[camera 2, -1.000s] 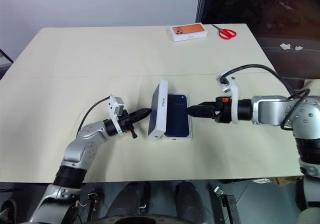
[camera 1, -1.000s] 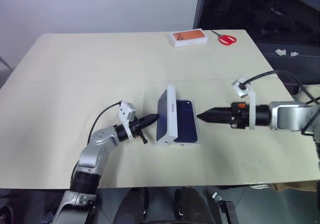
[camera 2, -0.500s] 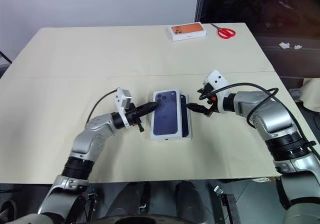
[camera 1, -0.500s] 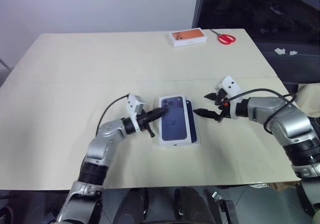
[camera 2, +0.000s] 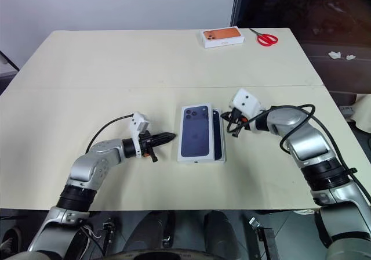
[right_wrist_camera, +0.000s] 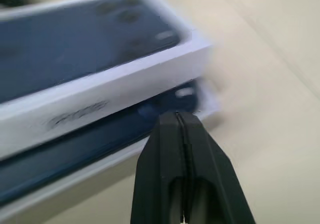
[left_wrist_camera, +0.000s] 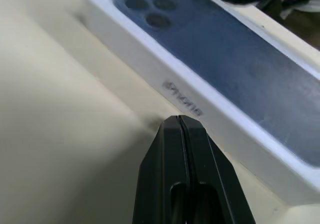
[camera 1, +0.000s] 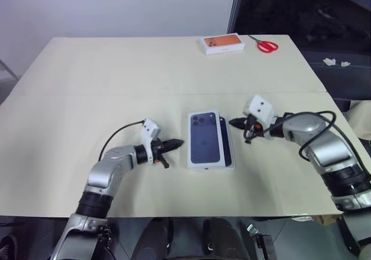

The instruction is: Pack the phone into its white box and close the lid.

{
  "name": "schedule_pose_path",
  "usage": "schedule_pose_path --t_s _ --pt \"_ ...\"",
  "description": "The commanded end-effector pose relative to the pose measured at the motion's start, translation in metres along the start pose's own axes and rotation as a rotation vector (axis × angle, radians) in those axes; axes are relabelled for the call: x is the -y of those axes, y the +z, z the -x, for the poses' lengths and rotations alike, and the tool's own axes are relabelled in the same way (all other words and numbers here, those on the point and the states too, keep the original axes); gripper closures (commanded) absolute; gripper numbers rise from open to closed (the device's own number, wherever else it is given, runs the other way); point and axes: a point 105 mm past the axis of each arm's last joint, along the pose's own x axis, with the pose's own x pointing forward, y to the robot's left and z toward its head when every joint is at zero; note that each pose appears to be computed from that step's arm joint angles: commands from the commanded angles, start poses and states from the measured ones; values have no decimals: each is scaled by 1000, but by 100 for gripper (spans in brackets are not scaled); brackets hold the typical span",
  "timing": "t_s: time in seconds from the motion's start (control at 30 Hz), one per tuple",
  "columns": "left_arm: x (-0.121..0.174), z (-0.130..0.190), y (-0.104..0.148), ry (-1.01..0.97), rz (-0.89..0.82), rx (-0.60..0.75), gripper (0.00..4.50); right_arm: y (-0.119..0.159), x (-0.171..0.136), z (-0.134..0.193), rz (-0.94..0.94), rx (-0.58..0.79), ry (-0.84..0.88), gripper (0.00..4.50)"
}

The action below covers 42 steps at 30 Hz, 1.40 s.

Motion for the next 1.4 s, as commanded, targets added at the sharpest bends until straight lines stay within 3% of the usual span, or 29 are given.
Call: schedule_pose_path --t_s 0.03,0.37,1.07,1.23,1.4 --pt "5 -7 -6 -25 -3 -56 450 19 -2 8 108 26 9 446" --pt "23 -32 8 -101 1 -10 450 13 -9 16 102 4 54 446" --pt "29 -34 20 -125 -15 47 450 -10 -8 18 140 -86 39 446" --pt "21 -30 16 -87 1 44 450 -8 23 27 141 -97 -82 446" --pt "21 -28 17 -87 -11 48 450 10 51 37 63 -13 -183 446"
